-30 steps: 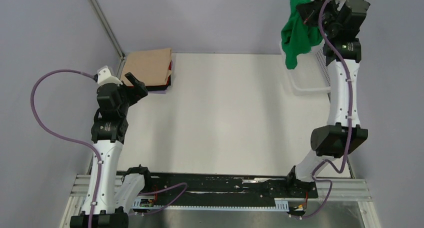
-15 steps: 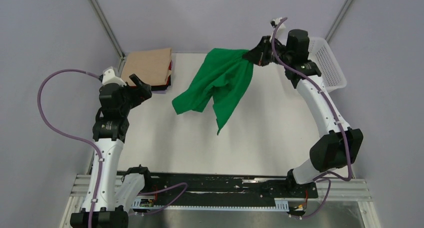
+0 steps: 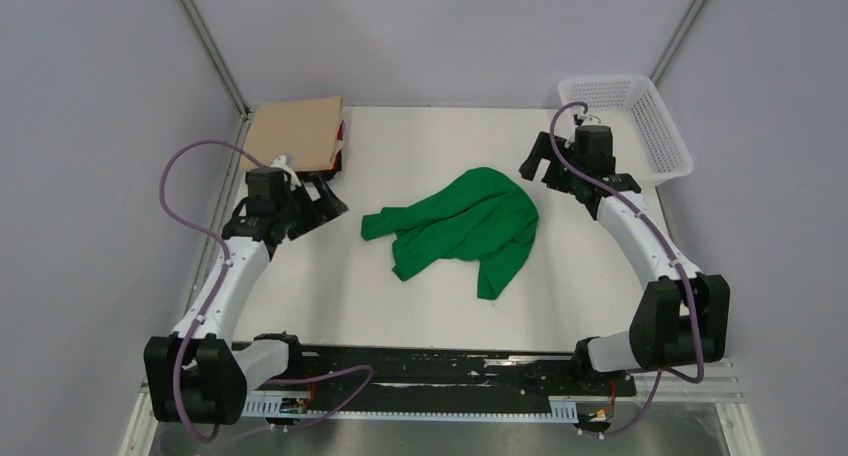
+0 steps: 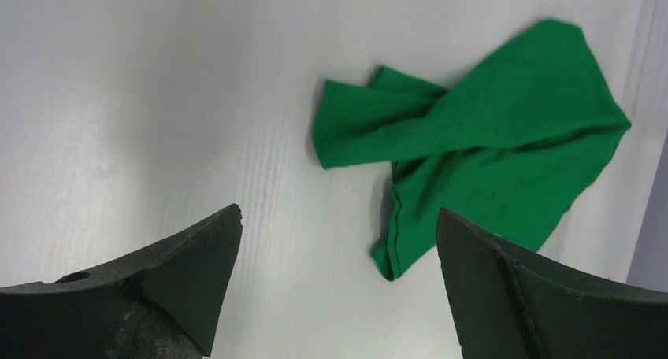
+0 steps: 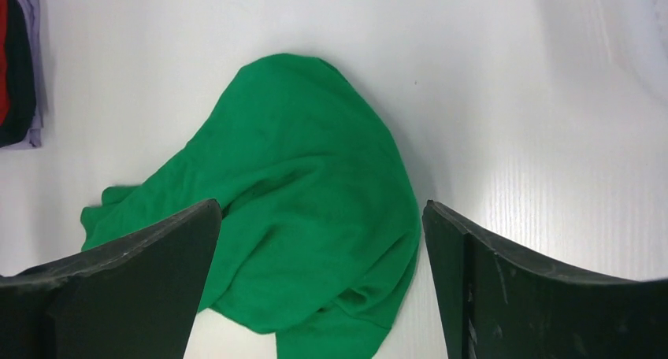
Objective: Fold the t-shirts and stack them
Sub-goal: Flatten out the tshirt
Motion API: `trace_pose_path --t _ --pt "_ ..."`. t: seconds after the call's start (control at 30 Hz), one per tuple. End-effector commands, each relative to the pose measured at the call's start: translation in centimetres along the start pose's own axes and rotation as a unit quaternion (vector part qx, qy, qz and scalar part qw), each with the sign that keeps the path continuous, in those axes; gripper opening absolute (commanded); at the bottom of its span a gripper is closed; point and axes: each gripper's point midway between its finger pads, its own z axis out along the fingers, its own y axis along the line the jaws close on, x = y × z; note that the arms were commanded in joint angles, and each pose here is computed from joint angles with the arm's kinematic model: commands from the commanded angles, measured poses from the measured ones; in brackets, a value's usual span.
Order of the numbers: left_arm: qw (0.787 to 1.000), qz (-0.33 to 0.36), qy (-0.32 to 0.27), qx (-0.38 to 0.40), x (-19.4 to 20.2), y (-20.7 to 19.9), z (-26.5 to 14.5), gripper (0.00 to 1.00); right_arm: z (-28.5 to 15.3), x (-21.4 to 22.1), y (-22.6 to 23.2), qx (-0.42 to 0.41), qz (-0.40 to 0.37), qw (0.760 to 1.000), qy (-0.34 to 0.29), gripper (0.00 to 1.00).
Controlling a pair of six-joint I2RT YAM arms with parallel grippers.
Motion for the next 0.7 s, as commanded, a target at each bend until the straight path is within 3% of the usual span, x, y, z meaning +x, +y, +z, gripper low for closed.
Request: trace_pose_path --t 0.0,0.2,0.37,0.5,0.67 --pt "0.994 0.05 0.077 0.058 4.6 -3.6 0.9 1.0 -2.4 2.5 0.8 -0.014 0.042 0.999 0.015 1.0" --pt "0.962 0.153 0.197 0.11 14.2 -7.0 1.3 1.0 -4.8 10.7 1.2 -0.009 0.065 0.994 0.089 1.0" --pt "0.947 0.186 0.237 0.11 18.4 -7.2 2.7 0.97 -5.6 17.4 1.6 -0.004 0.071 0.988 0.14 1.0" --pt "0.943 0.191 0.258 0.086 19.9 -7.2 4.7 0.8 -5.8 21.1 1.6 0.02 0.044 0.985 0.165 0.97" --pt "0.944 0.188 0.26 0.072 21.0 -7.4 7.2 0.68 -5.8 25.0 1.1 0.044 0.027 0.979 0.198 0.89"
